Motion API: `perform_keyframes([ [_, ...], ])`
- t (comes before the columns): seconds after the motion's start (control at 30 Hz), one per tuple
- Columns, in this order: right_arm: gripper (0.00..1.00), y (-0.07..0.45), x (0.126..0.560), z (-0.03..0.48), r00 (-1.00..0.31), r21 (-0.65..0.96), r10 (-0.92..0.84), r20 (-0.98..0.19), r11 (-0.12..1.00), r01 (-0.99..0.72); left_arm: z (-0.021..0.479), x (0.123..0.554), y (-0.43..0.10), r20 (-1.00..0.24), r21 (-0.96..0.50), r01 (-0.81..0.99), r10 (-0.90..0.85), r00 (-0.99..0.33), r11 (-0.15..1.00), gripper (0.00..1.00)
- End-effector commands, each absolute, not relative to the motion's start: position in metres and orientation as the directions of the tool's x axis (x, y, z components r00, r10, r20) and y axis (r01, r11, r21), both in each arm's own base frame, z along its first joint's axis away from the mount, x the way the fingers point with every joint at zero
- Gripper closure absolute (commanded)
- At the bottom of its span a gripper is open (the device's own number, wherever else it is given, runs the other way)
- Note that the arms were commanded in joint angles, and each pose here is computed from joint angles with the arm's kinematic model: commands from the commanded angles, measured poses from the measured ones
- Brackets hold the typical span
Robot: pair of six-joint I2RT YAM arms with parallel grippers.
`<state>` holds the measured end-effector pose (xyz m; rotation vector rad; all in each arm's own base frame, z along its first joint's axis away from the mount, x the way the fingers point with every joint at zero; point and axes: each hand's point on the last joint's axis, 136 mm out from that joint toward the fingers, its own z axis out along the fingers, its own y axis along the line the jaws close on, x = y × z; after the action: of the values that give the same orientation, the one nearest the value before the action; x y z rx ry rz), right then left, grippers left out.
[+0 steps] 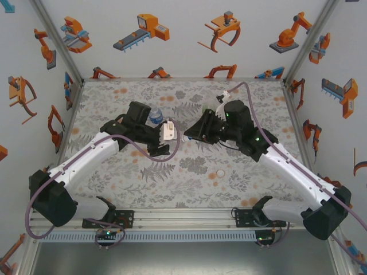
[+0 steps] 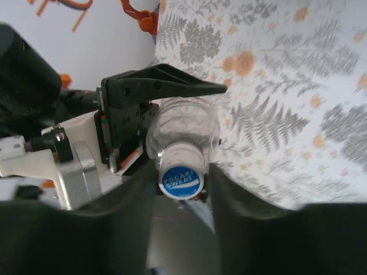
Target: Screw on the bottle caps
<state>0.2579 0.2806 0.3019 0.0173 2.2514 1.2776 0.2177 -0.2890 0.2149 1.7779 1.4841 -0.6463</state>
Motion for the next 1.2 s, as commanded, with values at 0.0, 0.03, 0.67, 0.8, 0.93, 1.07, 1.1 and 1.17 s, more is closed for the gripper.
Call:
perform_keyframes([
  [0.0,0.46,0.275,0.255,0.344,-0.647,0.593,0.135,-0.75,0.57,-0.569,0.234,0.2,-0.299,-0.806,0.224,0.963,0.527,0.269,-0.15,1.0],
  [0.03,0.43,0.275,0.251,0.349,-0.592,0.532,0.092,-0.801,0.564,-0.632,0.234,0.198,-0.298,-0.806,0.224,0.962,0.524,0.274,-0.158,1.0],
  [0.67,0.44,0.296,0.169,0.351,0.31,-0.312,-0.274,-0.91,-0.037,-0.949,0.234,0.186,-0.299,-0.821,0.196,0.956,0.498,0.281,-0.218,1.0],
  [0.8,0.52,0.297,0.171,0.35,0.318,-0.321,-0.265,-0.911,-0.032,-0.947,0.235,0.185,-0.3,-0.824,0.194,0.956,0.492,0.281,-0.222,1.0],
  [0.93,0.55,0.299,0.17,0.351,0.315,-0.316,-0.255,-0.914,-0.038,-0.948,0.237,0.184,-0.3,-0.826,0.193,0.955,0.488,0.282,-0.224,1.0],
  [1.07,0.56,0.301,0.174,0.347,0.304,-0.305,-0.266,-0.915,-0.037,-0.952,0.237,0.184,-0.299,-0.825,0.196,0.955,0.489,0.284,-0.223,1.0],
  [1.1,0.58,0.301,0.174,0.347,0.304,-0.305,-0.265,-0.915,-0.038,-0.951,0.237,0.184,-0.3,-0.825,0.197,0.954,0.488,0.285,-0.224,1.0],
  [1.17,0.6,0.302,0.174,0.347,0.302,-0.303,-0.263,-0.916,-0.037,-0.952,0.238,0.184,-0.3,-0.825,0.199,0.954,0.487,0.286,-0.223,1.0],
])
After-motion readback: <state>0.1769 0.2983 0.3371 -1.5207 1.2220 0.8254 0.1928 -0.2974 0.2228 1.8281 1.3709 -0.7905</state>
